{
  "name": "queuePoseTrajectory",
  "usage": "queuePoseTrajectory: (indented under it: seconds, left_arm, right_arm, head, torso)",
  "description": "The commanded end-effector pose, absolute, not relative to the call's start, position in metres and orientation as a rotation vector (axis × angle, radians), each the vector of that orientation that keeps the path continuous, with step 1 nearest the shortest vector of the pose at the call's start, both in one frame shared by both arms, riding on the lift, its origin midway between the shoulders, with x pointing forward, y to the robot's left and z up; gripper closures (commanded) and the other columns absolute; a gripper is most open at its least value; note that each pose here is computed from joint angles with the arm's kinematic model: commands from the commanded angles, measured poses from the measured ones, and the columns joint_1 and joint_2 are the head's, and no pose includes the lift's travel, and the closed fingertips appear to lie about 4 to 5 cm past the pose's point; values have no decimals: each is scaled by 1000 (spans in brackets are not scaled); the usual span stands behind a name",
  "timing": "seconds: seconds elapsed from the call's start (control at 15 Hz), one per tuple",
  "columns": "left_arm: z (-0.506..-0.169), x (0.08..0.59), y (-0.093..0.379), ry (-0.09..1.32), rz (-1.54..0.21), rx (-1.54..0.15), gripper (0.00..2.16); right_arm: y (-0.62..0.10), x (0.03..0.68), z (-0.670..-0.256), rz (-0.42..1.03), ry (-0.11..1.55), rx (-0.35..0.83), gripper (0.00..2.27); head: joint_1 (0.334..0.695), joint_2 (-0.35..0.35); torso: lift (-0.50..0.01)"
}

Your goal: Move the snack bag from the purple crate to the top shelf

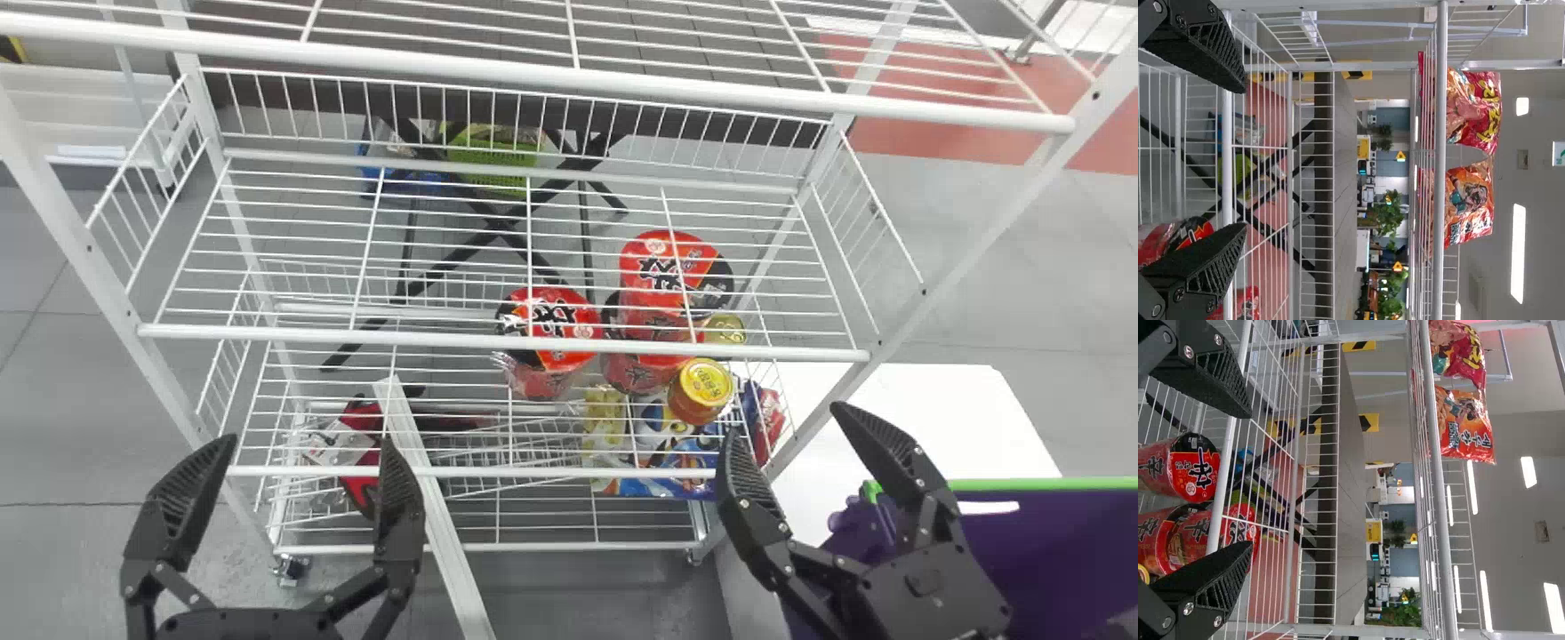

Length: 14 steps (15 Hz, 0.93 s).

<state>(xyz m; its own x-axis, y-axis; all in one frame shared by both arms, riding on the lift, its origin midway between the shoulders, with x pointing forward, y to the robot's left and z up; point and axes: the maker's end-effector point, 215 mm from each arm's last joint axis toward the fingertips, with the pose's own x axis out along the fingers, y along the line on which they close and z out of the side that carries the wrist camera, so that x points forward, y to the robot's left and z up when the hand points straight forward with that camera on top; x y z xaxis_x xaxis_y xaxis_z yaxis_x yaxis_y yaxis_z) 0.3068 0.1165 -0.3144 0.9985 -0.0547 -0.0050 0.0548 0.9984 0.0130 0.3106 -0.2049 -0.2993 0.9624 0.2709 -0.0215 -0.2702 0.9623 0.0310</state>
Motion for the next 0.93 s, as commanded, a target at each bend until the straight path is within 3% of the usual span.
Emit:
queuePoseTrajectory:
  seconds: [0.0,0.87]
  left_arm:
    - [-315,307,116,5,-55,13,93]
    - [-317,307,116,8,-53,13,93]
  right_arm:
    - [-205,311,-300,274,26,28,144]
    - [-206,311,-298,269,20,29,144]
  head:
    - [695,-168]
    - [695,-171]
  torso:
    - [-370]
    - [-423]
